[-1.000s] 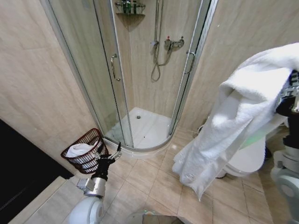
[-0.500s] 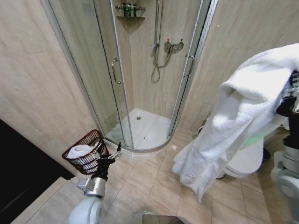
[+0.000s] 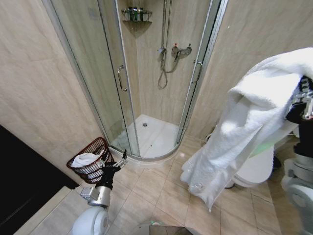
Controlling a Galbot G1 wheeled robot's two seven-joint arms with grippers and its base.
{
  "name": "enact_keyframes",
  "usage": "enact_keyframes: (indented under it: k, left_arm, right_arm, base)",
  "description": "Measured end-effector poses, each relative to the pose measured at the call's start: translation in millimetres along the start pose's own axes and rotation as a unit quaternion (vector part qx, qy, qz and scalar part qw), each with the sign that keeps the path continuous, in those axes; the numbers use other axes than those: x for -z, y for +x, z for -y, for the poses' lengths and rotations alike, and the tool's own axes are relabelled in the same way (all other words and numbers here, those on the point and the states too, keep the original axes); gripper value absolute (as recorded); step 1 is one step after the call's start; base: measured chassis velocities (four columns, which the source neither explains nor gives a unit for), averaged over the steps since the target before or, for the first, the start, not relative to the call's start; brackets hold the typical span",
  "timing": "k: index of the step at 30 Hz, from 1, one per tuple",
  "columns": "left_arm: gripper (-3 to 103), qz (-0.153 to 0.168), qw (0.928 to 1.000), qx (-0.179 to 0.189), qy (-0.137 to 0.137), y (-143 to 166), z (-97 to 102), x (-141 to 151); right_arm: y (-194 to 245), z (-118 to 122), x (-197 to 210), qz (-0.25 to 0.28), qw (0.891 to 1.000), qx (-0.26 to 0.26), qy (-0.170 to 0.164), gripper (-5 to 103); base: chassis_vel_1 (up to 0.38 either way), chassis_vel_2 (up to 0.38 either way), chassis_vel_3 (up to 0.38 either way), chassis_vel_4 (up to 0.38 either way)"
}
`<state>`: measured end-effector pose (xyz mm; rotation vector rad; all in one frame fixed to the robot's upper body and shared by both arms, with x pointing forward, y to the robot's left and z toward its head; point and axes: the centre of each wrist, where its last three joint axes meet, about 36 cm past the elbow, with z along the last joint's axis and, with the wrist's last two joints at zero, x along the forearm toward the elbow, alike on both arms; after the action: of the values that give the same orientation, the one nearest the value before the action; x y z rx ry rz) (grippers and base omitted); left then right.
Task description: Discard the used towel into the hamper.
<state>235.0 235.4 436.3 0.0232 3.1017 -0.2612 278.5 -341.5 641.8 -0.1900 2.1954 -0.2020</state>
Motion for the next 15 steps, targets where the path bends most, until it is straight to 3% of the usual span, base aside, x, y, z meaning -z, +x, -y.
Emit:
enact_keyframes:
  k: [15]
  left_arm:
    - [100, 0.000, 1.0000, 0.000, 0.000, 0.0, 0.0, 0.0]
  right_arm:
    - [-0.9, 0.5, 0.5, 0.003, 1.000, 0.000, 0.001, 7]
  base:
    - [0.000, 0.000, 0.000, 0.000]
